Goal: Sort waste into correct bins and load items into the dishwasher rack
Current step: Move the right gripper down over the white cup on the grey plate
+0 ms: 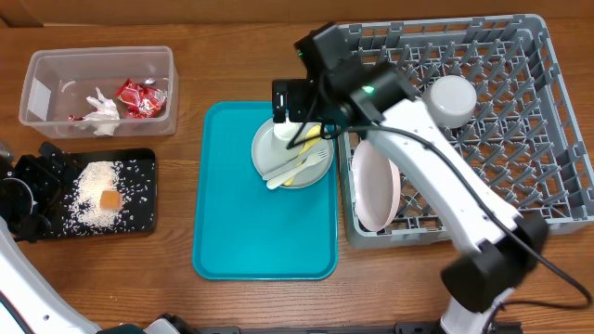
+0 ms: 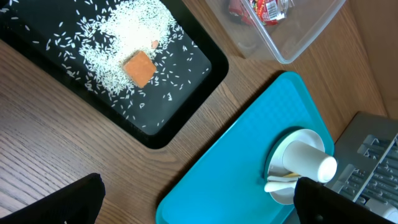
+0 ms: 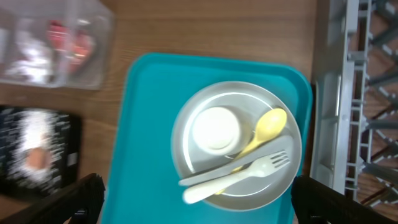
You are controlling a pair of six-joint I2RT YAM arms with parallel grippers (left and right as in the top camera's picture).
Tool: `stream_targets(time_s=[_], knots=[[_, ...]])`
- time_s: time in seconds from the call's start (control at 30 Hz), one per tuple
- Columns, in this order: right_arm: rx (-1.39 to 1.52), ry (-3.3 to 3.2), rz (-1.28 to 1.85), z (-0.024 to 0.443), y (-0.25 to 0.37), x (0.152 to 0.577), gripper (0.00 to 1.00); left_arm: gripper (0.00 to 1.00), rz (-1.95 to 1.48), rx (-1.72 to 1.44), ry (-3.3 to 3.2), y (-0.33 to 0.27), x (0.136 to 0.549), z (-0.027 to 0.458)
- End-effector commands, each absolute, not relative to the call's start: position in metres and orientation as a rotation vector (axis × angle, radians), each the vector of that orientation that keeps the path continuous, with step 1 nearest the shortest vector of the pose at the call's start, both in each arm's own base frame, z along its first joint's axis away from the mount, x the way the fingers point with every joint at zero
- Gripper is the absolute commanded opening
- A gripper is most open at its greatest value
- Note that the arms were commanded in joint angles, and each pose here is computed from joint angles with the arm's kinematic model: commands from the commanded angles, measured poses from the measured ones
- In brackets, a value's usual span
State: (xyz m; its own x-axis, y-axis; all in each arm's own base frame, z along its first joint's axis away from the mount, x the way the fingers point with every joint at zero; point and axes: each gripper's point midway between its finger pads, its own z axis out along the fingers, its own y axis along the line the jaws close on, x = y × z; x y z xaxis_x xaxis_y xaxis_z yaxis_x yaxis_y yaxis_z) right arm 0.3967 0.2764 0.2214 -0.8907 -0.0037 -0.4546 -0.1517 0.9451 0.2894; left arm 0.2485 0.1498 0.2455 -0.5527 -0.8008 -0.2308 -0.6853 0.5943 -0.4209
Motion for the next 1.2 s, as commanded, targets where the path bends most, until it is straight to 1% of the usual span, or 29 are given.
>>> stream_targets(time_s=[0.0,0.1,0.47,0.87,1.17], knots=[[-0.086,2.647,0.38,0.206,0.276,0.408,1.0,1.0,-0.421,-1.147,2.441,0.144,0.251,0.245],[-0.173,2.693,0.333,0.179,0.283,0.409,1.0,1.0,-0.421,-1.148,2.441,0.144,0.251,0.245],[-0.197,2.797,0.253,0.107,0.299,0.414,1.0,1.0,-0.421,-1.148,2.441,0.144,0.251,0.245],[-0.192,2.839,0.225,0.071,0.305,0.416,1.0,1.0,-0.421,-1.148,2.441,0.144,0.251,0.245],[-0.18,2.81,0.249,0.071,0.311,0.423,1.0,1.0,-0.421,-1.147,2.441,0.144,0.251,0.245]])
